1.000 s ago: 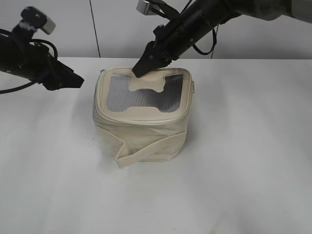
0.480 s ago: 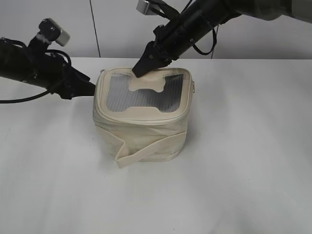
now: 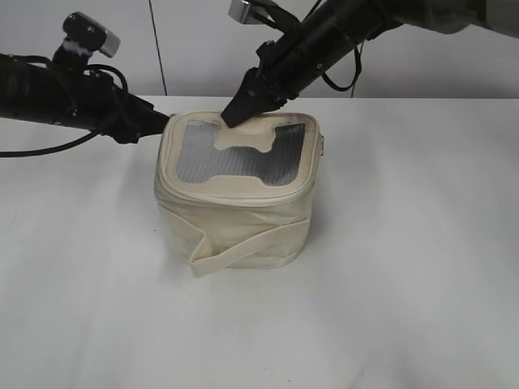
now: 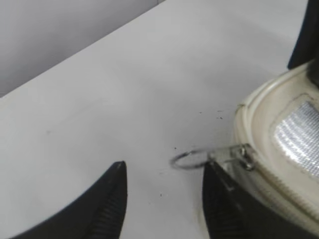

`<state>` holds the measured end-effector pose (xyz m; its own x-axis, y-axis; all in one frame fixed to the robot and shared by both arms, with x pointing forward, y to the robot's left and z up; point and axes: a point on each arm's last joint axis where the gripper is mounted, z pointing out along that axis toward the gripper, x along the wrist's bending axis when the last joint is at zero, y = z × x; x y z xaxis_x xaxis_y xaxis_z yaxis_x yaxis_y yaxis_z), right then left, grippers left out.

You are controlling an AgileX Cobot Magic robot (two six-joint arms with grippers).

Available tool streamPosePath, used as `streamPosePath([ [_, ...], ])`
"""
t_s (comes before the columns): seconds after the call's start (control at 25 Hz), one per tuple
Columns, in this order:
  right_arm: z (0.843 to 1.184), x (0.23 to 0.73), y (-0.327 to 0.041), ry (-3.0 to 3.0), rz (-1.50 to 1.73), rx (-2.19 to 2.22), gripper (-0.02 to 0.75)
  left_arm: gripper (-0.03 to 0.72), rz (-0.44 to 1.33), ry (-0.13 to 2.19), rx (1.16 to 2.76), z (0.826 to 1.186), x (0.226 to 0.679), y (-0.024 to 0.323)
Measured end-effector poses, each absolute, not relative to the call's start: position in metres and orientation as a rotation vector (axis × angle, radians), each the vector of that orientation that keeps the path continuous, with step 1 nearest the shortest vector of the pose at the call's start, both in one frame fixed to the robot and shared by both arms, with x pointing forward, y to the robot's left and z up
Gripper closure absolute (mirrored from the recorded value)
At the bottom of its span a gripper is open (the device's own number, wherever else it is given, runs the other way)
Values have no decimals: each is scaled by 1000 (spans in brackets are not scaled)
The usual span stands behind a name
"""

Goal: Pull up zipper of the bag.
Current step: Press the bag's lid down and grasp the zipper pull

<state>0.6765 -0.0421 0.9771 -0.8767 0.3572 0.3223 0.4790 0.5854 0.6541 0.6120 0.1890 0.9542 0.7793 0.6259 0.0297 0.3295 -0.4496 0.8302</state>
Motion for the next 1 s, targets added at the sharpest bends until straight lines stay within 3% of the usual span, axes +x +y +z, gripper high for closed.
streamPosePath([
  [0.28, 977, 677, -42, -2654, -1166, -708, 686, 313, 451, 598, 2184, 949, 609, 191],
  [1.0, 977, 677, -42, -2653, -1165, -711, 686, 314, 427, 509, 2189, 933, 611, 187],
])
